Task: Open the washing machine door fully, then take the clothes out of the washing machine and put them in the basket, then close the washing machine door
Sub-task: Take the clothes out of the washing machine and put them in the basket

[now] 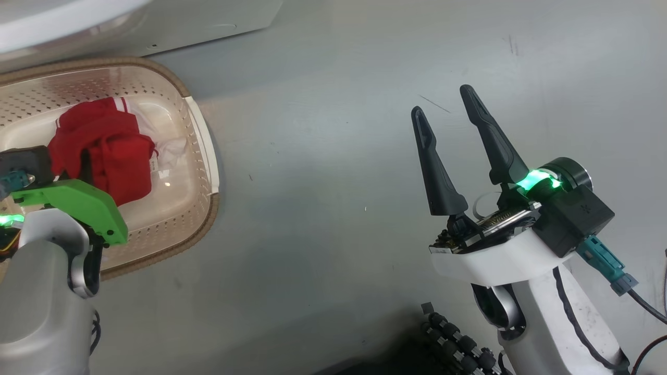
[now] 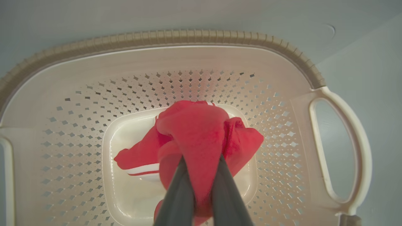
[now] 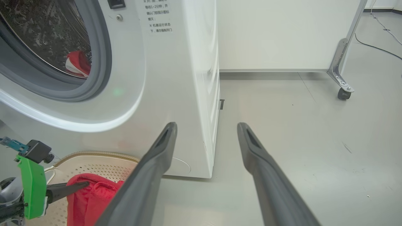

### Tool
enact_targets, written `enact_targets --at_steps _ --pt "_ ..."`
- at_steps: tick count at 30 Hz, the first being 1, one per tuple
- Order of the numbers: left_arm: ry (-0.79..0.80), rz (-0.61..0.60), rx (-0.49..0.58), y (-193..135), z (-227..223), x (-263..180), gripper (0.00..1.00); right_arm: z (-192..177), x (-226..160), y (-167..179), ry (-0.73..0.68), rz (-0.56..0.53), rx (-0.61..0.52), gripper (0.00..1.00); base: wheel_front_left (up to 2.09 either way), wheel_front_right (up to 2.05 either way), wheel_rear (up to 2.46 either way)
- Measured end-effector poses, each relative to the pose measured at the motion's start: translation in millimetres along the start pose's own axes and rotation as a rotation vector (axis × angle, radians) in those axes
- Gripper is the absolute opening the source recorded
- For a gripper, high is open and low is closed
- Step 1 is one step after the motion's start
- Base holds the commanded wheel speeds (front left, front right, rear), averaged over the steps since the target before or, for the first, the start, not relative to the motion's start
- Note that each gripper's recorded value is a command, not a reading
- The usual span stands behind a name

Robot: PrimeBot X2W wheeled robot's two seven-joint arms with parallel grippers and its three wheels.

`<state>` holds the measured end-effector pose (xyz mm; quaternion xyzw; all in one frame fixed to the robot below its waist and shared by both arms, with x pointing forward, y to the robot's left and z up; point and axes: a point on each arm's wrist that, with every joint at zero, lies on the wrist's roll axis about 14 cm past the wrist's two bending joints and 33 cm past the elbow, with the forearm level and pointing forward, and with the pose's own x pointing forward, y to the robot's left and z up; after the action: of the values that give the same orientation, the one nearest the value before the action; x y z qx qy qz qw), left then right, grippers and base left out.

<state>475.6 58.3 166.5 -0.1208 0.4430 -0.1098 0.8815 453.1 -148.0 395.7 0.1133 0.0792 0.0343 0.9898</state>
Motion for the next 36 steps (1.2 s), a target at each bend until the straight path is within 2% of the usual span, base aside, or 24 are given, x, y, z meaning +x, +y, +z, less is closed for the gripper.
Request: enact_targets --at_steps 11,12,13,14,15,21,29,36 --pt "0.081 -0.002 -0.014 1.3 -21.8 10.0 0.0 -4.2 2.9 -4.6 0.012 -0.013 -0.006 1.0 0.0 0.0 0.0" --pt "0.078 -0.006 -0.014 0.4 -21.5 9.3 0.06 -4.3 2.7 -4.7 0.013 -0.013 -0.006 1.0 0.0 0.0 0.0" --pt "0.076 -0.007 -0.016 -0.4 -21.2 8.5 0.31 -4.3 2.4 -4.7 0.014 -0.013 -0.007 1.0 0.0 0.0 0.0" --pt "0.074 -0.006 -0.02 -1.4 -20.8 7.6 0.5 -3.8 2.2 -4.2 0.013 -0.012 -0.006 1.0 0.0 0.0 0.0" --pt "0.064 -0.006 -0.026 -2.6 -19.7 6.6 1.0 -3.2 2.0 -3.6 0.012 -0.01 -0.006 1.0 0.0 0.0 0.0" --pt "0.0 -0.002 -0.029 -3.2 -7.1 -3.0 1.0 4.1 1.4 1.1 -0.005 0.003 -0.004 1.0 0.0 0.0 0.0" --pt "-0.163 -0.065 -0.045 -24.2 27.7 -22.7 1.0 15.0 -0.2 3.8 -0.03 0.01 -0.016 1.0 0.0 0.0 0.0" --pt "-0.306 -0.073 -0.044 -27.9 61.0 -45.2 1.0 23.9 -3.5 8.1 -0.049 0.02 -0.031 1.0 0.0 0.0 0.0"
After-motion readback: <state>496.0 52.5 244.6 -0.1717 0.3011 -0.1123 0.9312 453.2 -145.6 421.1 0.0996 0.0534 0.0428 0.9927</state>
